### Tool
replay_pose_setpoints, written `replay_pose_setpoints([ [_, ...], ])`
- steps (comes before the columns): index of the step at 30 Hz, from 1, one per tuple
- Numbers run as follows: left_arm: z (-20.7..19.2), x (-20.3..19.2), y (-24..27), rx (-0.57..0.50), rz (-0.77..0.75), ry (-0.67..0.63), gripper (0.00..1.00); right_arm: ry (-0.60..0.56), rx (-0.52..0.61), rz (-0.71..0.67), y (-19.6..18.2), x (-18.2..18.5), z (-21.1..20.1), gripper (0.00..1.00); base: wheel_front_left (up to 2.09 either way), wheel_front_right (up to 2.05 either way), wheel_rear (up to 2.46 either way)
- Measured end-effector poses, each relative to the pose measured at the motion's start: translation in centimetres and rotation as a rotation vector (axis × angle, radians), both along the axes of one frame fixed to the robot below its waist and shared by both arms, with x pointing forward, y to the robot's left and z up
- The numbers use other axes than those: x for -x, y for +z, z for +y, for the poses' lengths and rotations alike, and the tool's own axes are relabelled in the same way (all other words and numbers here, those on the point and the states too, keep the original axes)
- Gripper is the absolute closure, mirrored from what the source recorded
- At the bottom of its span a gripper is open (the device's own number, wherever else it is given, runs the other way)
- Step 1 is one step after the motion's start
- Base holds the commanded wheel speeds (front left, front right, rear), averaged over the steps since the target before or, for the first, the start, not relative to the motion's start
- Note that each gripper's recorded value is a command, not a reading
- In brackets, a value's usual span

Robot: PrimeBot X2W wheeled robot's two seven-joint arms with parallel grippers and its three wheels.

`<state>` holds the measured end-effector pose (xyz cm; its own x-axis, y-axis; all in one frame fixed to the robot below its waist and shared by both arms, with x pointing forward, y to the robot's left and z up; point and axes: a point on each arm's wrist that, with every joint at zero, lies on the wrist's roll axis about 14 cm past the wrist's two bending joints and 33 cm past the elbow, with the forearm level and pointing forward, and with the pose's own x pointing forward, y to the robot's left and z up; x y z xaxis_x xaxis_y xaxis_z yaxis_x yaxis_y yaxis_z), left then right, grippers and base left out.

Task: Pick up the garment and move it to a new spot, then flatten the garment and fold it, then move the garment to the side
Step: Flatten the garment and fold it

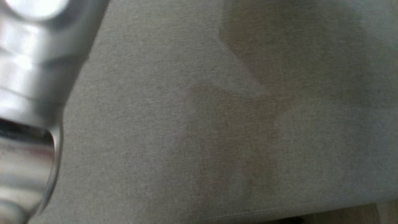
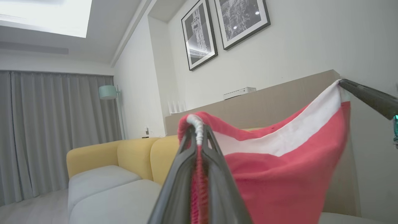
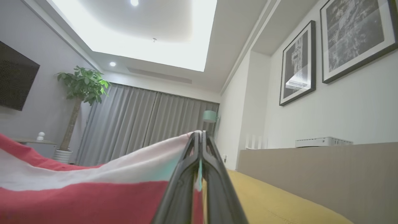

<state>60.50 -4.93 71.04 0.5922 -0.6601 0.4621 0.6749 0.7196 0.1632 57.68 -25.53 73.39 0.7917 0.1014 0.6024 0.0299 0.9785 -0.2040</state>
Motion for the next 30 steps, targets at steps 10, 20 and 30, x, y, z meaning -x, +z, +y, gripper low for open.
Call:
replay_pose_setpoints([
  [10,3.3,7.6,-18.6,-0.04,0.387,0.007,1.0,0.02,-0.092,0.446,-18.9,4.8,0.8,1.0,0.0,0.0,0.0],
  [20,4.3,21.2,-27.3,-0.072,0.691,-0.004,1.0,-0.126,-0.214,0.665,-25.8,16.8,-2.8,1.0,0.0,0.0,0.0],
  [30,4.9,26.4,-24.5,-0.031,0.656,0.007,1.0,-0.156,-0.217,0.632,-23.2,23.4,-3.4,1.0,0.0,0.0,0.0],
])
